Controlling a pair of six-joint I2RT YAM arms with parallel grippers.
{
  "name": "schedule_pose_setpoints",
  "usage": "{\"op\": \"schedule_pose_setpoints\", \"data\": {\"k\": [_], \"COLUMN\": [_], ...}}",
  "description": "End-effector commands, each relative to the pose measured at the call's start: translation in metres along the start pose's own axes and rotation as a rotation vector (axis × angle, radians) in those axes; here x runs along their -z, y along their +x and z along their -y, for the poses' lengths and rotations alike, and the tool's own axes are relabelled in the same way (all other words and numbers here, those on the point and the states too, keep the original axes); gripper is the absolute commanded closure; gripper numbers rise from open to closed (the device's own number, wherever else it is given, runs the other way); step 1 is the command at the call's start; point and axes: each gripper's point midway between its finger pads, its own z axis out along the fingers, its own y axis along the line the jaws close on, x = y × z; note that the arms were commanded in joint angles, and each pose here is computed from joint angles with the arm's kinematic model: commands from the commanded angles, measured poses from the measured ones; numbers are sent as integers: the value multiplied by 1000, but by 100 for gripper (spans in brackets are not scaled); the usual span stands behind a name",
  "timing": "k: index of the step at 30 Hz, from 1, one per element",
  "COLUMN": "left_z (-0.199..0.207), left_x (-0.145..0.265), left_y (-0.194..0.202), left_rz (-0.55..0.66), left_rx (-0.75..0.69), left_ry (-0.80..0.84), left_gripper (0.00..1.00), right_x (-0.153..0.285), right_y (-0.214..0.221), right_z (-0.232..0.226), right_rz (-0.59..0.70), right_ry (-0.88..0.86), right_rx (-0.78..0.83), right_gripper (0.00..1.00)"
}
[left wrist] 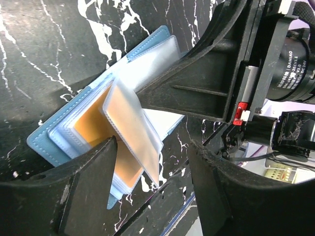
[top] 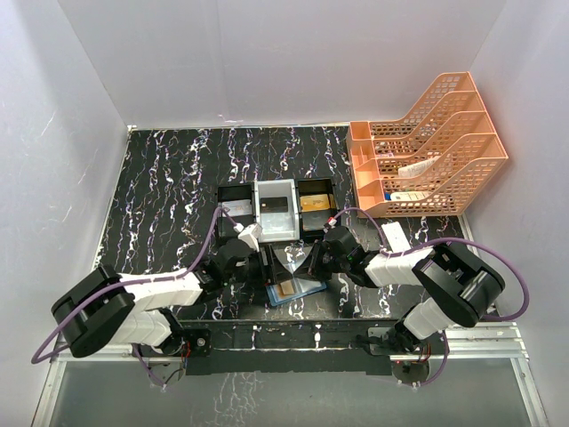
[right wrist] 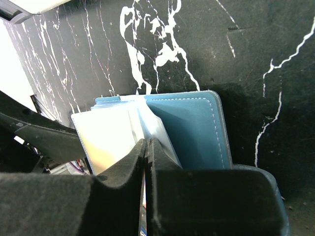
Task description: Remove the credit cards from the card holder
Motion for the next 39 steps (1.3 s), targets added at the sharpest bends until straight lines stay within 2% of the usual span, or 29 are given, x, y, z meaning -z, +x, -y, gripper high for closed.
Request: {"op": "schedule_pose_setpoints", "data": {"k": [1,7,10,14,20,26,29,35,39], "left_z": [19,43,56,50,48,53,54,63,58], "left_x": [-2,-10,-14,-18,-24,-34,-44,-44,-31], "left_y": [-2,3,2,-1,-2,2,7,3,-10], "left_rz": [-2,-67,-65,-51,-58,-97,-141,-143,-80], "left_rx": [-14,-52,-11,-13,-39,-51,-58,-89,-121], "left_ry": [91,199,260,220,203,217,226,240,177], "left_gripper": [43,46,54,54,54,51,48,41,40], "right_x": [2,4,10,24,45,72,87,99,96], "right_y": [25,22,13,3,-17,-43,-54,-60,-53], "right_z": [62,33,9,-15,-20,17,25,2,-30], "right_rz": [-56,-51,-20,27,113,269,331,366,311], "right_ry": [210,75,-2,-57,27,255,292,174,12], "right_rx": [-9,19,19,47,100,51,28,45,121], "right_gripper": [100,99,94,83,77,76,76,75,74]}}
